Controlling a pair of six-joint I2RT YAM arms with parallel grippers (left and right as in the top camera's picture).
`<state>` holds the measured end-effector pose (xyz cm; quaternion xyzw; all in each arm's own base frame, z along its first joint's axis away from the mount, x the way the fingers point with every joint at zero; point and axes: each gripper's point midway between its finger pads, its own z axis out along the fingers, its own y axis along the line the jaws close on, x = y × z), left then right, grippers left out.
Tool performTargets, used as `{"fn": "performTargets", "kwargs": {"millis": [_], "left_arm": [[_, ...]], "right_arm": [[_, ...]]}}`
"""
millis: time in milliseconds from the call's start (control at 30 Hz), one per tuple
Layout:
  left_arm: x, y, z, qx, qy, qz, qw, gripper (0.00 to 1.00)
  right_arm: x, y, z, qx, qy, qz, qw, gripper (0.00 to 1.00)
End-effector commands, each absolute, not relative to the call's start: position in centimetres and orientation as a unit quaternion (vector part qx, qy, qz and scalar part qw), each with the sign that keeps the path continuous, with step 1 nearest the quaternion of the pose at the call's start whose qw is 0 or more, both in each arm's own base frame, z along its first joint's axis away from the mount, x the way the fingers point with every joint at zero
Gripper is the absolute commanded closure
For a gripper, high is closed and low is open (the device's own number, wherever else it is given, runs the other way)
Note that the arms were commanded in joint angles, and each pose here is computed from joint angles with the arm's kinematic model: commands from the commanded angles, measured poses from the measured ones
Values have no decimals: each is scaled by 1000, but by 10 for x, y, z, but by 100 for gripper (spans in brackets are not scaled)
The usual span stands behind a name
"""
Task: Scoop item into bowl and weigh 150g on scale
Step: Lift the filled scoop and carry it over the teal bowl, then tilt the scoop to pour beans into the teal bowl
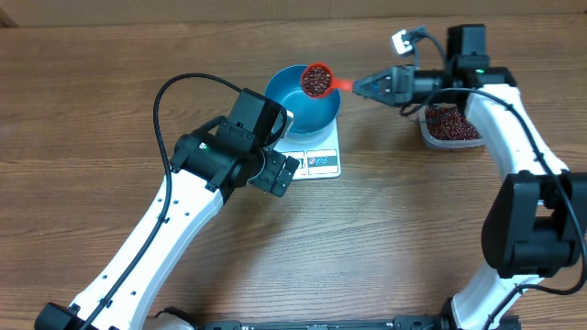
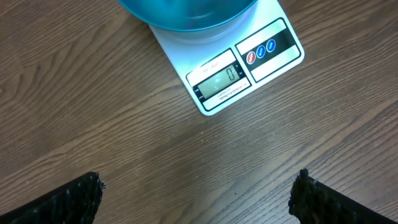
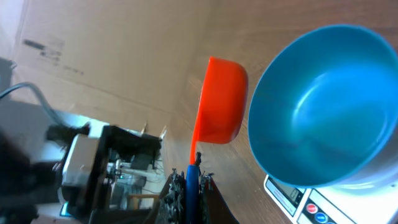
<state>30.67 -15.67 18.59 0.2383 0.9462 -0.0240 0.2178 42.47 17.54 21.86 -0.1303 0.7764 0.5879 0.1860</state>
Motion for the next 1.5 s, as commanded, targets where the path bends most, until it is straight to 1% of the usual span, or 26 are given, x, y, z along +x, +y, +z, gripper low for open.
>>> {"fn": "performTargets", "kwargs": {"millis": [0, 200, 467, 600, 967, 1233, 1467], "left_arm": [[304, -158, 188, 247, 943, -29, 221, 0], [304, -158, 188, 247, 943, -29, 221, 0], [304, -158, 188, 247, 943, -29, 221, 1], [304, -158, 188, 247, 943, -29, 221, 0], [304, -158, 188, 247, 943, -29, 221, 0], [304, -158, 188, 247, 943, -29, 221, 0], [304, -158, 188, 247, 943, -29, 221, 0]], "right_arm": [[431, 187, 223, -99, 799, 566, 176, 96], [436, 199, 209, -99, 827, 520, 187, 96], [438, 197, 208, -91, 835, 508, 191, 96], [441, 191, 207, -79, 852, 476, 204, 96], [438, 185, 227, -82, 859, 446, 238, 97], [432, 191, 222, -101, 886, 371, 260, 96], [428, 200, 223, -111, 888, 359, 265, 96]]}}
